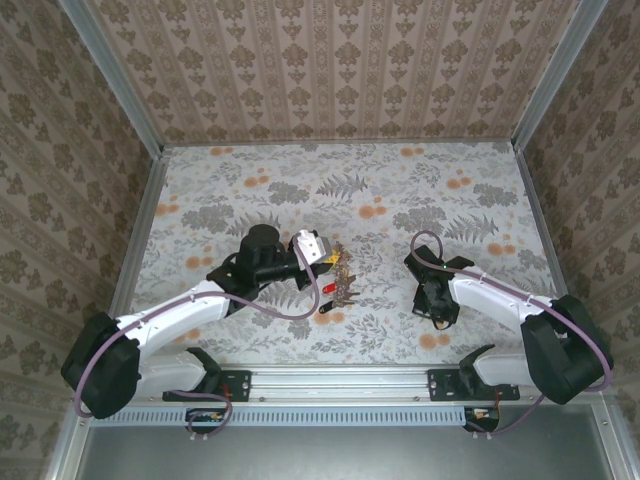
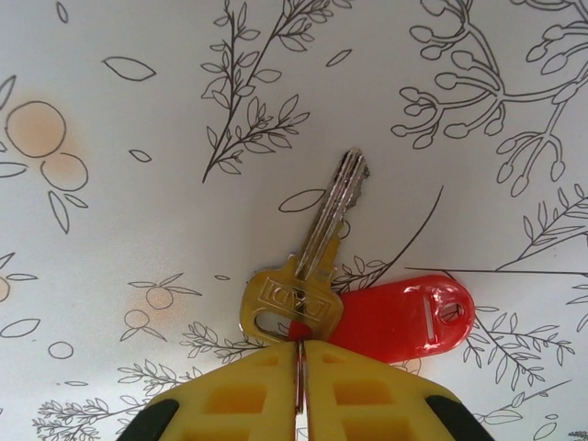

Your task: Put the keys on the keyring

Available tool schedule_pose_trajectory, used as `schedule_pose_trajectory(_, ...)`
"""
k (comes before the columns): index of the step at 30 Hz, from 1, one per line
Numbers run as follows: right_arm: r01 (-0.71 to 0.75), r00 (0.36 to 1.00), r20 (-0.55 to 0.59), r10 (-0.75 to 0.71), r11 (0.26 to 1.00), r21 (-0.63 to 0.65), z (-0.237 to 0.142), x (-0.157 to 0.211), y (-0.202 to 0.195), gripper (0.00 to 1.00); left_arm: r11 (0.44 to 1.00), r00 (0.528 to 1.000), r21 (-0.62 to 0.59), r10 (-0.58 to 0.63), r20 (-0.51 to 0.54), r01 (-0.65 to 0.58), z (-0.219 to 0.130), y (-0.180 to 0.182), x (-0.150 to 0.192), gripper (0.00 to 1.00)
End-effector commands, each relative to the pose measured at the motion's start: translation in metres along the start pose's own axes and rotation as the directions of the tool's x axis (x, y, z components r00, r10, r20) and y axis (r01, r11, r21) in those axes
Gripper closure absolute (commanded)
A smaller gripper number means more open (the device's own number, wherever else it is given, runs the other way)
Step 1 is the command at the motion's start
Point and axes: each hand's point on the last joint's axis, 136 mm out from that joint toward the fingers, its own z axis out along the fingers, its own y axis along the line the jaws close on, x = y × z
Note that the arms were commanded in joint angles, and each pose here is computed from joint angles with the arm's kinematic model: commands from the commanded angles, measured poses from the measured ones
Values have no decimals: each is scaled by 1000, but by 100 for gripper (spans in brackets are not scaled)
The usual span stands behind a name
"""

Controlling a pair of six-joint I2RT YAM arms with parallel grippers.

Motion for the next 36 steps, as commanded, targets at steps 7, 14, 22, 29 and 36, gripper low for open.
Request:
schedule_pose_trajectory(7, 27, 1000, 9, -28, 999, 47, -6, -3, -6, 87, 1000, 996, 2, 30, 89, -30, -4, 5, -32, 100)
schedule_pose_trajectory(14, 29, 1000, 4, -30, 998, 50, -6, -3, -6, 87, 999, 996, 6, 31, 89, -31, -3, 5, -32, 100)
schedule_pose_trajectory(22, 30, 1000, 0, -30, 998, 58, -4, -2, -7, 86, 1000, 996, 6, 29, 89, -29, -3, 5, -31, 100)
schedule_pose_trajectory(29, 35, 999, 3, -35, 998, 52, -5, -4, -4, 91, 999, 995, 4, 34, 89, -34, -4, 5, -33, 100)
schedule_pose_trajectory(36, 107, 991, 85, -106, 994, -15, -23, -16, 9, 96, 1000, 996, 4, 28, 90, -29, -4, 5, -32, 100)
